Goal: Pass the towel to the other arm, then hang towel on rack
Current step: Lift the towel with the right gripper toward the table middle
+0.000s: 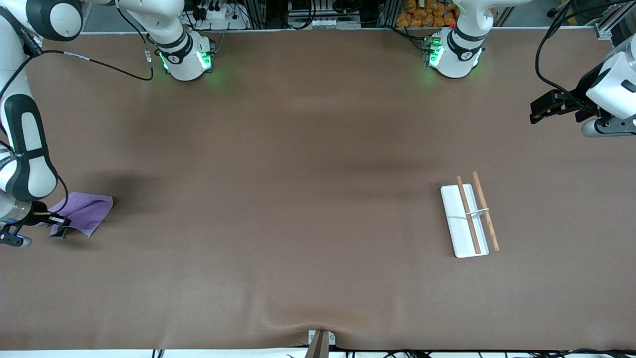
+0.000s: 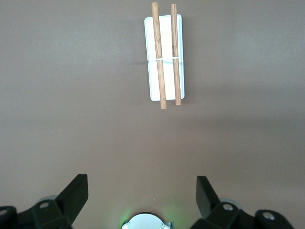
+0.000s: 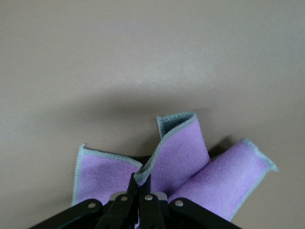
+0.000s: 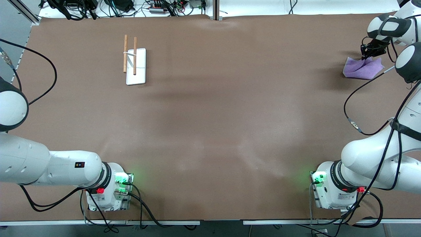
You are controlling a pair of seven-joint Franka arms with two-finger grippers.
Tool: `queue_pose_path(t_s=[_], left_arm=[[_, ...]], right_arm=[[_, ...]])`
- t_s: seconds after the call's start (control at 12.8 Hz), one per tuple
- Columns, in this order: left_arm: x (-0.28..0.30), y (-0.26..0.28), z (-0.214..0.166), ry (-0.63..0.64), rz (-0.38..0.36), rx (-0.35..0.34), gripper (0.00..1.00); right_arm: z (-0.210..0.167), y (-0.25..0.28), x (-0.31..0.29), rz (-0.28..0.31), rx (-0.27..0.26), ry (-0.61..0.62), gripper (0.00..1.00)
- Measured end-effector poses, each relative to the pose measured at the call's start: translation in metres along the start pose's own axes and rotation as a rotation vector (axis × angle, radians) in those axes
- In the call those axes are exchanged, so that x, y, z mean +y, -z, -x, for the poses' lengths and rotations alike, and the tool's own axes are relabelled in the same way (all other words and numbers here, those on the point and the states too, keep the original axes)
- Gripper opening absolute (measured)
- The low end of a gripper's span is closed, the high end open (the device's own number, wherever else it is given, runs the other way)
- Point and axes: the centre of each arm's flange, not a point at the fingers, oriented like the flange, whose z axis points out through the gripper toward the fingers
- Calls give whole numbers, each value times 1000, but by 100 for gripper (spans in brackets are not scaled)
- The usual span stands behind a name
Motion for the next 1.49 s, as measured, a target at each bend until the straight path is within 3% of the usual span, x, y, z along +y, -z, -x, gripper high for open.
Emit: queue_pose_path(t_s=[0.24, 0.63, 1.25, 1.49], left_arm=[[0, -2, 0, 0, 0, -3, 100], [0, -4, 0, 0, -1, -9, 100], [3, -5, 0, -5, -1, -8, 100], [13, -5, 0, -20, -3, -5, 100]], right_arm=[[-7, 59, -39, -34, -107, 31, 2], [13, 192, -162, -24, -278, -100, 2], [83, 248, -411, -239, -504, -526, 2], [106, 290, -481, -374, -605, -666, 2]])
